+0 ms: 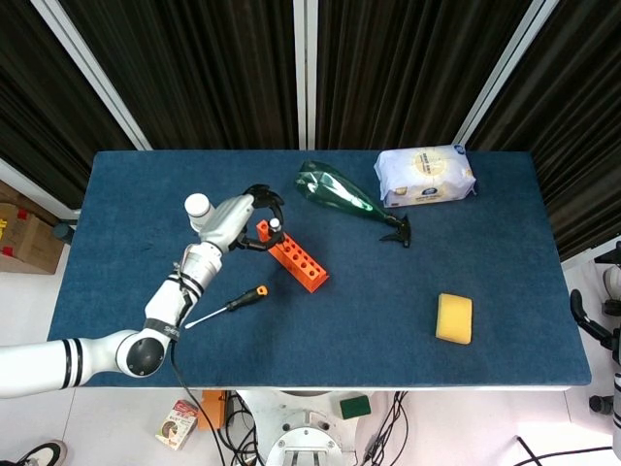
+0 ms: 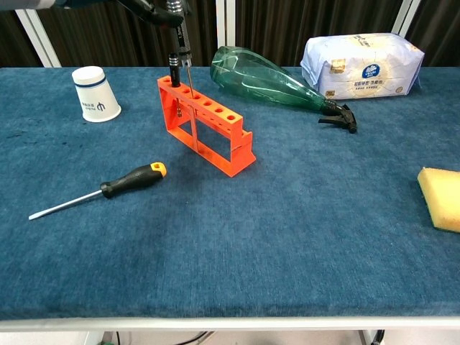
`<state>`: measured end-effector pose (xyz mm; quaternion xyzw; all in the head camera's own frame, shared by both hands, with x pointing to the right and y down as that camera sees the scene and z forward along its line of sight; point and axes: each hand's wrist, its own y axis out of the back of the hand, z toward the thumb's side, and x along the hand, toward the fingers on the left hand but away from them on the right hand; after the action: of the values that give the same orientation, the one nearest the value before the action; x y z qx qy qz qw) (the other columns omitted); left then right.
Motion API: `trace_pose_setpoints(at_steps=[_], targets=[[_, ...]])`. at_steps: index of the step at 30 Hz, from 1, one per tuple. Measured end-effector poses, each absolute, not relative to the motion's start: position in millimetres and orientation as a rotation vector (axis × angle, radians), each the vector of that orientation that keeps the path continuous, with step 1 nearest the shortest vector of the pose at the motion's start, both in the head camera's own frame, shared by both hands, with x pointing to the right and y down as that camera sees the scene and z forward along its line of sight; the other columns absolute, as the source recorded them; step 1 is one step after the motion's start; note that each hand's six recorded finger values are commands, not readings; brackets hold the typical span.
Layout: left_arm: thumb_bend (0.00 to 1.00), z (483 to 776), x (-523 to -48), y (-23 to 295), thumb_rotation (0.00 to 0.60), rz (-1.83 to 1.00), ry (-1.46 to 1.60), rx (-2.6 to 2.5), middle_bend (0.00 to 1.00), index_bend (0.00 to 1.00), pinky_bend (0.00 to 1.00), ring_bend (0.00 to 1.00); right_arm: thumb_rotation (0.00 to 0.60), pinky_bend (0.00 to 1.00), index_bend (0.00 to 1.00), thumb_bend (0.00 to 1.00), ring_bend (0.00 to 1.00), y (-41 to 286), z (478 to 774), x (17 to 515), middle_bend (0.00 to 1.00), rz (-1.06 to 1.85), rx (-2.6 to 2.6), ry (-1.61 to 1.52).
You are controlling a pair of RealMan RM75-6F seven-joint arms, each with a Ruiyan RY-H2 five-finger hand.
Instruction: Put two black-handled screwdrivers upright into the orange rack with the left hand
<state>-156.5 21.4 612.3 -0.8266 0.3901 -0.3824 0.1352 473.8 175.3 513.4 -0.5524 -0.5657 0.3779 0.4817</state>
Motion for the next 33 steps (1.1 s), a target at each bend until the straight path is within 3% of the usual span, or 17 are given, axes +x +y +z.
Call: trace_pose_setpoints(at_steps=[33], targets=[[0.36,651.8,-149.8,32.4,0.600,-1.171,1.075,-2.365,0.22,0.65,0.19,0.08,0.600,0.00,0.00,0.38,0.00,174.5,518.7,478.9,0.00,0.944,-1.347,-1.387]])
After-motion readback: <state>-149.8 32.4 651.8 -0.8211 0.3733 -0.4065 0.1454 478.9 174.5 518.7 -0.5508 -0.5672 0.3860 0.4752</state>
